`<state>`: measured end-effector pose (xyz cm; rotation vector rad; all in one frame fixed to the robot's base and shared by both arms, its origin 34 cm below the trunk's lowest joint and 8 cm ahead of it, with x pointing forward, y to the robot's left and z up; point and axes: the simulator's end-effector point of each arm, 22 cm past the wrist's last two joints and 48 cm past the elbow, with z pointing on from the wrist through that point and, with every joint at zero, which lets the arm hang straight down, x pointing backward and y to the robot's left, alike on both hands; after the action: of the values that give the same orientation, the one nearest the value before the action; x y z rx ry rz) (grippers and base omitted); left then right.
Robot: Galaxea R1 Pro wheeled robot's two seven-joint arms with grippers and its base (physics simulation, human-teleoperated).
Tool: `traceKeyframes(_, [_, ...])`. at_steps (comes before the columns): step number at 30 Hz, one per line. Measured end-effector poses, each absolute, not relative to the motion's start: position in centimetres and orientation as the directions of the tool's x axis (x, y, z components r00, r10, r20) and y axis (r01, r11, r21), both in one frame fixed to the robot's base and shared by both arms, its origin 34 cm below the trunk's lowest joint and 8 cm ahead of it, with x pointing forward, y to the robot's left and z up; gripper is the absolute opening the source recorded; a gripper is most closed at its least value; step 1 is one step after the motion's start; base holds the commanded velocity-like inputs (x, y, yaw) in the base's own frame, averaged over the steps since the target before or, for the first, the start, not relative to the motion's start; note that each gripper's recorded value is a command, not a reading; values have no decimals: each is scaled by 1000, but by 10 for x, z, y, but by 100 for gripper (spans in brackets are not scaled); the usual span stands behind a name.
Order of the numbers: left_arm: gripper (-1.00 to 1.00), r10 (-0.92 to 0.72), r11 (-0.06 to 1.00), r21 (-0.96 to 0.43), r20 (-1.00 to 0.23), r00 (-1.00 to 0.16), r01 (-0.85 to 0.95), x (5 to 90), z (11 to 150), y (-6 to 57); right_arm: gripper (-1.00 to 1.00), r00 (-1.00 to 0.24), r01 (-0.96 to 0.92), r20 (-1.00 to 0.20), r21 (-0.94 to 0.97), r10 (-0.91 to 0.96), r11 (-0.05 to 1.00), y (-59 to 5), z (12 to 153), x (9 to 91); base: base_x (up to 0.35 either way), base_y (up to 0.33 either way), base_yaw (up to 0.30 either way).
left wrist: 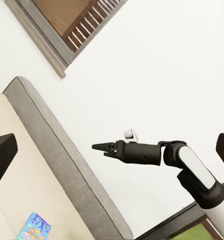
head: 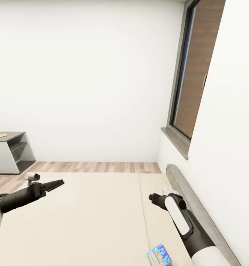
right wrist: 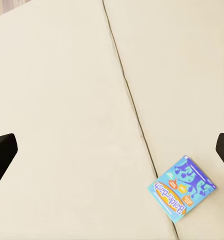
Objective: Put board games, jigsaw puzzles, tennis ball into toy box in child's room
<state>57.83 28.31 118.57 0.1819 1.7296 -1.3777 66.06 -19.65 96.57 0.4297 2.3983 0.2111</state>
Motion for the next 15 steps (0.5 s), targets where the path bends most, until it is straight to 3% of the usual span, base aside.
traceKeyframes(15, [100, -419, 385, -721, -693, -587, 576, 584, 1178, 296, 100, -730, 264, -583, 242, 357, 934, -205, 949, 659, 0, 0, 0])
